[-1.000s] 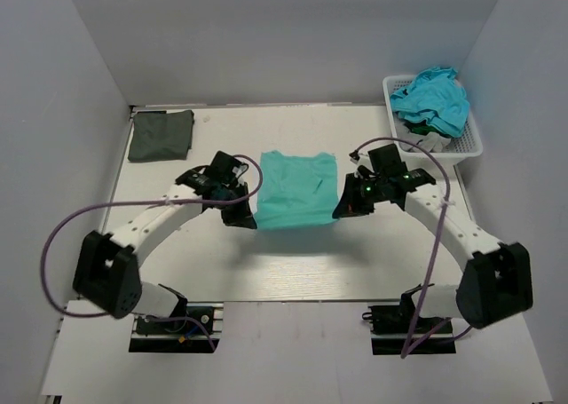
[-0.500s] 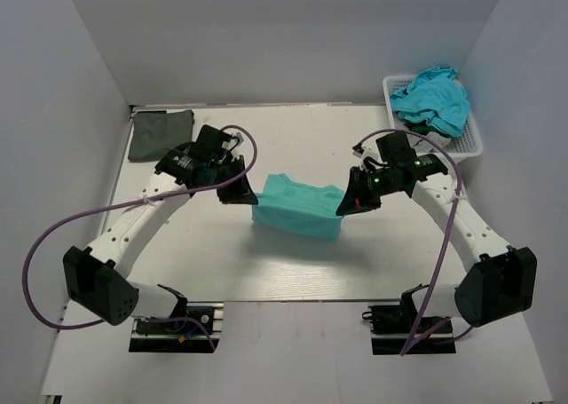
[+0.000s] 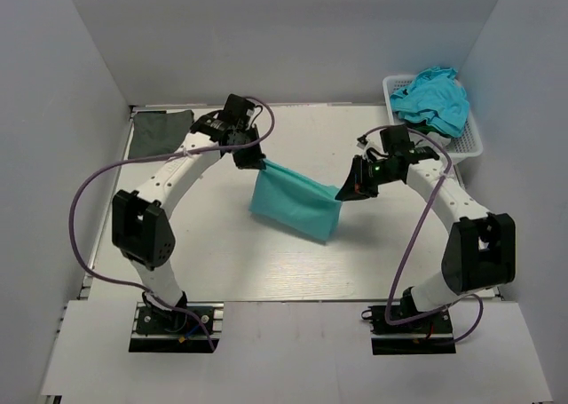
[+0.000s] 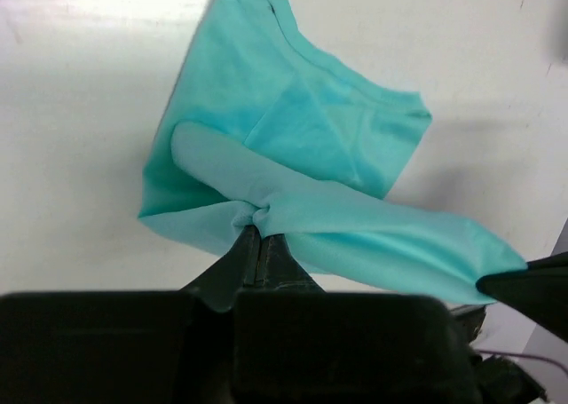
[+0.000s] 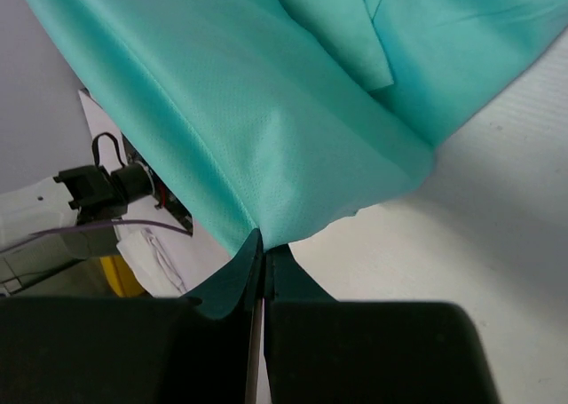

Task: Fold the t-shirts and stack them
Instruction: Fold the long partially folded tshirt into a neat square

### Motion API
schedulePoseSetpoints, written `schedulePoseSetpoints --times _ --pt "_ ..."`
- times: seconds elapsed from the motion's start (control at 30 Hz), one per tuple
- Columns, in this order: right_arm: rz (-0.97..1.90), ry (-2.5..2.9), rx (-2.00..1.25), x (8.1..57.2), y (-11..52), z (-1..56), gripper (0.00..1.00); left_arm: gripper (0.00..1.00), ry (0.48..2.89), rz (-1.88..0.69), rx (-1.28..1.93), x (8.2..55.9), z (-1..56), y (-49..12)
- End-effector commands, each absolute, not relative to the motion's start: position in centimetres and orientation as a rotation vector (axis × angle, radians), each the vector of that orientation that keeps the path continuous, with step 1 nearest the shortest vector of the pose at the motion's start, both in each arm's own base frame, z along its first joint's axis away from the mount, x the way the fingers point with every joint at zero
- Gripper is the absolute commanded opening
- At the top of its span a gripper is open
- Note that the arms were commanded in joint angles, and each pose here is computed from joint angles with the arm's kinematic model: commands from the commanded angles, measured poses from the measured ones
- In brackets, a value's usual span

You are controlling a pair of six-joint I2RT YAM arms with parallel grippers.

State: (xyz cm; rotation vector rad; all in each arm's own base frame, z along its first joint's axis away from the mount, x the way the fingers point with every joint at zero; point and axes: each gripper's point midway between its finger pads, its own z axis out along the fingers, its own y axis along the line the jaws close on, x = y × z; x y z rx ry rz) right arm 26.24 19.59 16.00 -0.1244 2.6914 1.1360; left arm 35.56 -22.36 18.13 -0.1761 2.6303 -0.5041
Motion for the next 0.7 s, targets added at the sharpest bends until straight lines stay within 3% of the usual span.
schedulePoseSetpoints --times 0.0,0.37,0.4,0.43,0.47,0.5,0.57,0.67 --pt "1.165 2.626 -0.104 28.5 19.3 16.8 0.0 0.0 2.535 -0.417 -0.254 40.4 18.9 -20.6" --pt "1.123 2.58 0.047 36.5 17.6 12.0 0.0 0.0 2.531 -0.511 -0.251 48.3 14.4 -23.6" --pt "1.072 2.592 0.108 37.5 17.1 11.5 0.07 0.08 2.543 -0.527 -0.245 49.0 13.1 -24.2" --pt "1.055 2.572 0.108 38.2 17.0 11.6 0.31 0.26 2.537 -0.566 -0.231 49.5 12.9 -24.9" --pt "1.043 2.565 0.123 38.7 16.8 11.7 0.76 0.64 2.504 -0.594 -0.221 50.5 14.0 -25.5" --pt "1.01 2.544 0.125 39.9 16.6 12.5 0.9 0.77 2.505 -0.589 -0.207 50.8 14.0 -25.6" --pt "0.987 2.541 0.111 40.5 16.4 12.7 0.9 1.0 2.487 -0.593 -0.193 51.2 15.3 -25.7" --pt "0.98 2.452 0.047 41.5 16.8 15.9 0.9 1.0 2.474 -0.565 -0.191 50.7 15.8 -25.1"
